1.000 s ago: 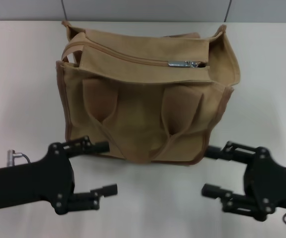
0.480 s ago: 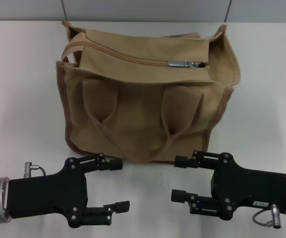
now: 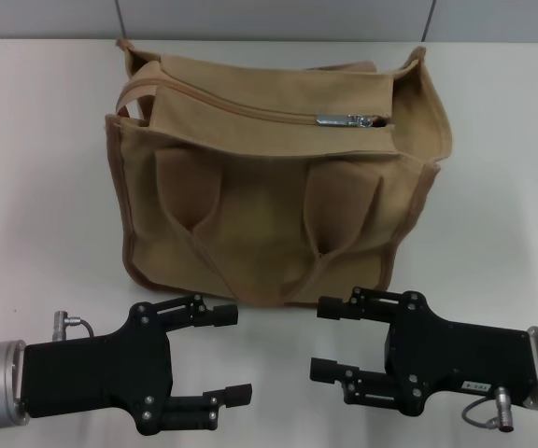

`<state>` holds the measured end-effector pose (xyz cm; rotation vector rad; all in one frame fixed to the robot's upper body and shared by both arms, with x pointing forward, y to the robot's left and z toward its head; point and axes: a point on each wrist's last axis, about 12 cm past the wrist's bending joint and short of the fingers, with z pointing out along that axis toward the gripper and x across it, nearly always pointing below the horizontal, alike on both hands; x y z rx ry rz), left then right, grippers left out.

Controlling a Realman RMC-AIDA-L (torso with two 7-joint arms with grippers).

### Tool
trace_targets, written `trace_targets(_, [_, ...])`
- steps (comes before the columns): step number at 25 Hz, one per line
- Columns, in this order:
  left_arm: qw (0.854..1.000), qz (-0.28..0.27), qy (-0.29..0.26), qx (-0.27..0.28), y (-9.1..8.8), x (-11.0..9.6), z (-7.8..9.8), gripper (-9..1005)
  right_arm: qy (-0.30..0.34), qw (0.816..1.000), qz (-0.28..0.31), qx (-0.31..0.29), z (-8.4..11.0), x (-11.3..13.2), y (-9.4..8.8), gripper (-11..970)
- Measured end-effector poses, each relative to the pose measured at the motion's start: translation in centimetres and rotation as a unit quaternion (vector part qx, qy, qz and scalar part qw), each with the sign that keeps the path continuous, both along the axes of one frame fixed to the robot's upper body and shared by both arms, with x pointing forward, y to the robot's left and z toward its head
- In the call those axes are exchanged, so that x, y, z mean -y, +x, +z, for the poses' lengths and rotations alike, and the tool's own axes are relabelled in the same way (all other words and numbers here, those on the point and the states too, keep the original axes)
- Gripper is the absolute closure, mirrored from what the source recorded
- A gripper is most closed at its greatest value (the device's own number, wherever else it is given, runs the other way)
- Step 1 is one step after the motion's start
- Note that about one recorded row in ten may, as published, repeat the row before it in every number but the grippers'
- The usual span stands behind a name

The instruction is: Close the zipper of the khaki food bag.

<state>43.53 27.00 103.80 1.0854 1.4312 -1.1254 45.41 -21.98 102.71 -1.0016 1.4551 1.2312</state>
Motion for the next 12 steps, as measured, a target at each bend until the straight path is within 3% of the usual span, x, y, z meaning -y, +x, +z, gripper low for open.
trace_targets(12, [1.000,-0.001,-0.003,-0.001,-0.17,-0.06,0.03,199,0.009,1.000,0.002,0.000,-0.01,-0.28,-0.27,292])
